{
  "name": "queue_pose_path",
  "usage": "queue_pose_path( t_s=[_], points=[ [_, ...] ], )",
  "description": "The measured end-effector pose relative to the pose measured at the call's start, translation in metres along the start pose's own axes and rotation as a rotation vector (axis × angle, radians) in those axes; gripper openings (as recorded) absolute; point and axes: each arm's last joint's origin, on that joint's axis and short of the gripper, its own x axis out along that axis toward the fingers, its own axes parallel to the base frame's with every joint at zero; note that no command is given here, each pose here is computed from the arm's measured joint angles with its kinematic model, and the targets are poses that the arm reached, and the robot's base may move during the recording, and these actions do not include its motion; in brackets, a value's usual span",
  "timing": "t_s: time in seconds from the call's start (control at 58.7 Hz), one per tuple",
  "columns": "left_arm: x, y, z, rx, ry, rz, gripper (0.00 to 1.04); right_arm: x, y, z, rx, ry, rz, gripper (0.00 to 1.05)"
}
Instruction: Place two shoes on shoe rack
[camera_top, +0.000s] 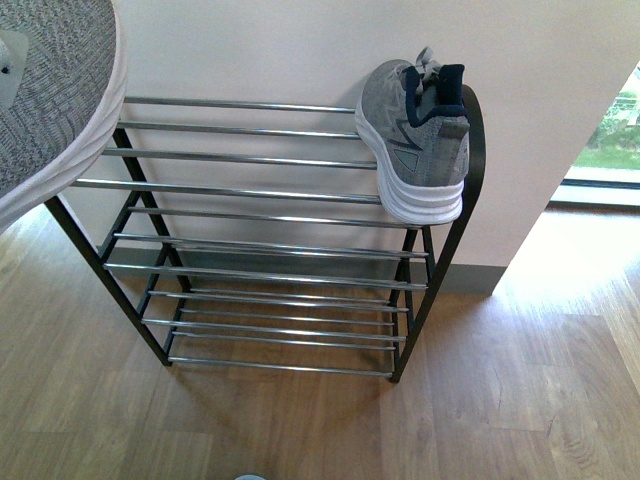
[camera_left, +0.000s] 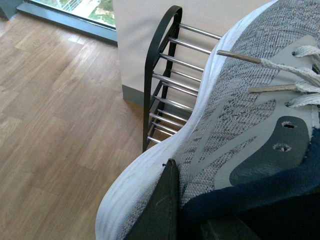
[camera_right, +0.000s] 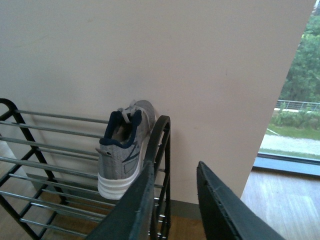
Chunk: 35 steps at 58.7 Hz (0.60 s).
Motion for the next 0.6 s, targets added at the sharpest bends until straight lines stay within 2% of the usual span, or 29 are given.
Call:
queue_pose_path(
  t_s=[0.085,0.324,0.596],
  points=[
    [0.0,0.0,0.0,0.0,0.0,0.001,0.02,-0.008,0.0,-0.003,-0.005,0.001,-0.003,0.01],
    [0.0,0.0,0.0,0.0,0.0,0.0,0.02,-0.025,0.0,-0.015,-0.008,-0.01,-0.002,0.02],
    [0.0,0.0,0.0,0.0,0.0,0.0,0.02,-0.036,0.0,-0.011,-0.009,-0.021,-0.002,0.02]
  ],
)
